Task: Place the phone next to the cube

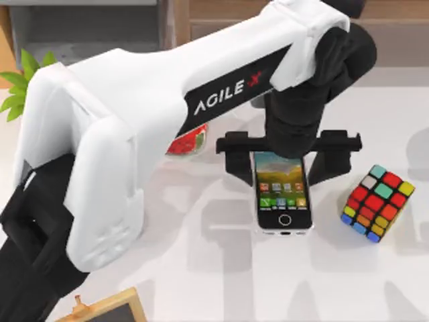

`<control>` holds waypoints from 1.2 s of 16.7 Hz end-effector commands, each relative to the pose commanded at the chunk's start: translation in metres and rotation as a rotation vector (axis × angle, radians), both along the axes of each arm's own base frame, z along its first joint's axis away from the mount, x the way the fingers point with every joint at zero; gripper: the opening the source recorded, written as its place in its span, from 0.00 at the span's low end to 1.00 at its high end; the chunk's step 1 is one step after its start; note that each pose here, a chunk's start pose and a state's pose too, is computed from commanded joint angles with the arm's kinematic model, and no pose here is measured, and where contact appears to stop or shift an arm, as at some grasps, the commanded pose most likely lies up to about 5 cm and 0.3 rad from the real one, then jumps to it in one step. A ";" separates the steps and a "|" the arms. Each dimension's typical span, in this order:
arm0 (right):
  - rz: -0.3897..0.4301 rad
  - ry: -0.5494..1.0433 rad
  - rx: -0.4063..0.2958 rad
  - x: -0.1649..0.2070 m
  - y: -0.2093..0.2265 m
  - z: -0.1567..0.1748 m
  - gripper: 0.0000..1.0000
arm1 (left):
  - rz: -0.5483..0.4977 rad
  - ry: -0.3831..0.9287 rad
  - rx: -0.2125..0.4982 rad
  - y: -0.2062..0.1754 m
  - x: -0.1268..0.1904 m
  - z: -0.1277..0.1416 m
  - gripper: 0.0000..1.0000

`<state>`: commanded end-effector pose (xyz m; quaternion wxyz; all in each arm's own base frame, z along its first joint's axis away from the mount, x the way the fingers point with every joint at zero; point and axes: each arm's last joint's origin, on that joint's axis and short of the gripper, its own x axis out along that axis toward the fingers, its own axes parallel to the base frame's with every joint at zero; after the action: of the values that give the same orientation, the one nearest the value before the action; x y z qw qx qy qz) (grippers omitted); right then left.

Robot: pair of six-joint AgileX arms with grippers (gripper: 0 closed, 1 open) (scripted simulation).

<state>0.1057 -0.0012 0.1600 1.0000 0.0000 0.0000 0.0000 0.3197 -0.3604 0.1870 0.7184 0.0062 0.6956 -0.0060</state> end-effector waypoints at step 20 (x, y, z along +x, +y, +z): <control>0.000 0.000 0.000 0.000 0.000 0.000 1.00 | -0.003 -0.006 -0.001 0.000 -0.001 -0.051 0.00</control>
<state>0.1057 -0.0012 0.1600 1.0000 0.0000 0.0000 0.0000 0.3185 -0.3607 0.1363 0.7205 0.0070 0.6933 -0.0075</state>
